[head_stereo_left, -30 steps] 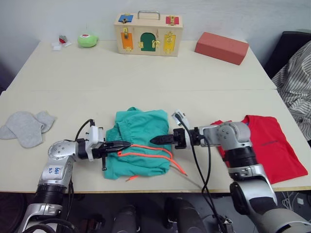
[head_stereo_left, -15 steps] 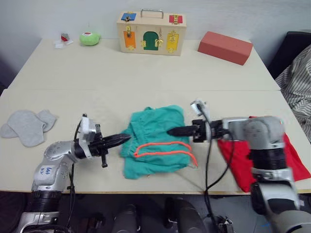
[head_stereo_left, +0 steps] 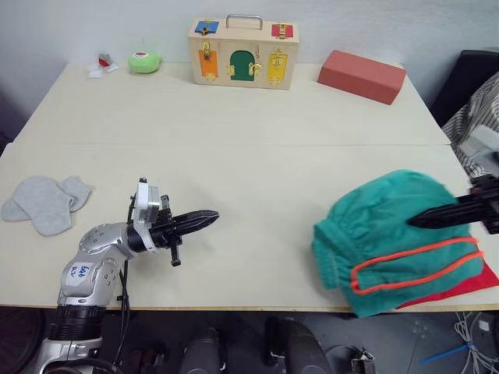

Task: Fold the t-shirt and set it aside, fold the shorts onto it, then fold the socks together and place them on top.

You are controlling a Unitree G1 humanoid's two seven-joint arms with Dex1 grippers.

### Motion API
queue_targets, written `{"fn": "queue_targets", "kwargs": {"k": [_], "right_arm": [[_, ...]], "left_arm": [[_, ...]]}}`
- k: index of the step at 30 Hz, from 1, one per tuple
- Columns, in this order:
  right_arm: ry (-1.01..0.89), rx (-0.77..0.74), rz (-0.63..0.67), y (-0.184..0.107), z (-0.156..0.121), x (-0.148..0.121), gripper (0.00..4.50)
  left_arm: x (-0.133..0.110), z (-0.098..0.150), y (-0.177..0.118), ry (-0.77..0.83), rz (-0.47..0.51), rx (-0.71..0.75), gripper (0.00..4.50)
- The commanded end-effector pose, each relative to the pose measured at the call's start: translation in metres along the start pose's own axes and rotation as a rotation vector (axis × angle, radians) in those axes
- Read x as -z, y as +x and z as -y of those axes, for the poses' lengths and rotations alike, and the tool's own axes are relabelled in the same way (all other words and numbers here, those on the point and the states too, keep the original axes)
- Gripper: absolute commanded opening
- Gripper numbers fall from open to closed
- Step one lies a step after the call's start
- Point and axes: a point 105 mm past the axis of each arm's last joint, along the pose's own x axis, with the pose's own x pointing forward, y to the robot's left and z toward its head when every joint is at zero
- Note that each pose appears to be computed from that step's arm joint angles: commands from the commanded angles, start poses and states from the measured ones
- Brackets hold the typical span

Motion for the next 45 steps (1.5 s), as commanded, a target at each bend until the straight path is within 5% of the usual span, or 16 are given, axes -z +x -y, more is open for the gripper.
{"fn": "queue_targets", "kwargs": {"k": [1,8,13,19,21,28,33,37,40,45], "right_arm": [[-0.064,0.082,-0.050,-0.023,0.016,0.014,0.05],[-0.109,0.270,-0.175,-0.043,0.072,0.074,0.05],[-0.055,0.385,-0.148,-0.022,0.110,0.107,0.05],[0.011,0.410,-0.128,-0.009,0.121,0.122,0.05],[0.024,0.409,-0.116,-0.010,0.119,0.123,0.47],[-0.064,0.460,-0.112,-0.044,0.105,0.115,2.74],[-0.301,0.539,-0.064,-0.064,0.092,0.081,4.46],[-0.609,0.427,0.251,-0.037,0.054,0.021,4.46],[-0.675,0.376,0.350,-0.001,0.035,0.009,4.50],[-0.649,0.308,0.477,0.086,0.001,0.007,4.50]], "left_arm": [[-0.006,-0.001,0.001,0.031,0.003,0.018,0.00],[-0.006,-0.001,0.002,0.026,-0.012,0.031,0.00],[-0.011,0.000,-0.003,0.036,-0.034,0.026,0.00],[-0.015,0.001,-0.010,0.040,-0.052,0.013,0.00],[-0.015,0.001,-0.011,0.040,-0.056,0.009,0.00],[-0.012,-0.003,-0.019,0.047,-0.087,-0.022,0.00],[-0.006,-0.015,-0.043,0.070,-0.141,-0.111,0.00],[0.001,-0.024,-0.071,0.054,-0.191,-0.222,0.00],[0.008,-0.021,-0.091,0.036,-0.235,-0.278,0.55],[0.013,-0.016,-0.129,0.055,-0.249,-0.469,2.16]]}}
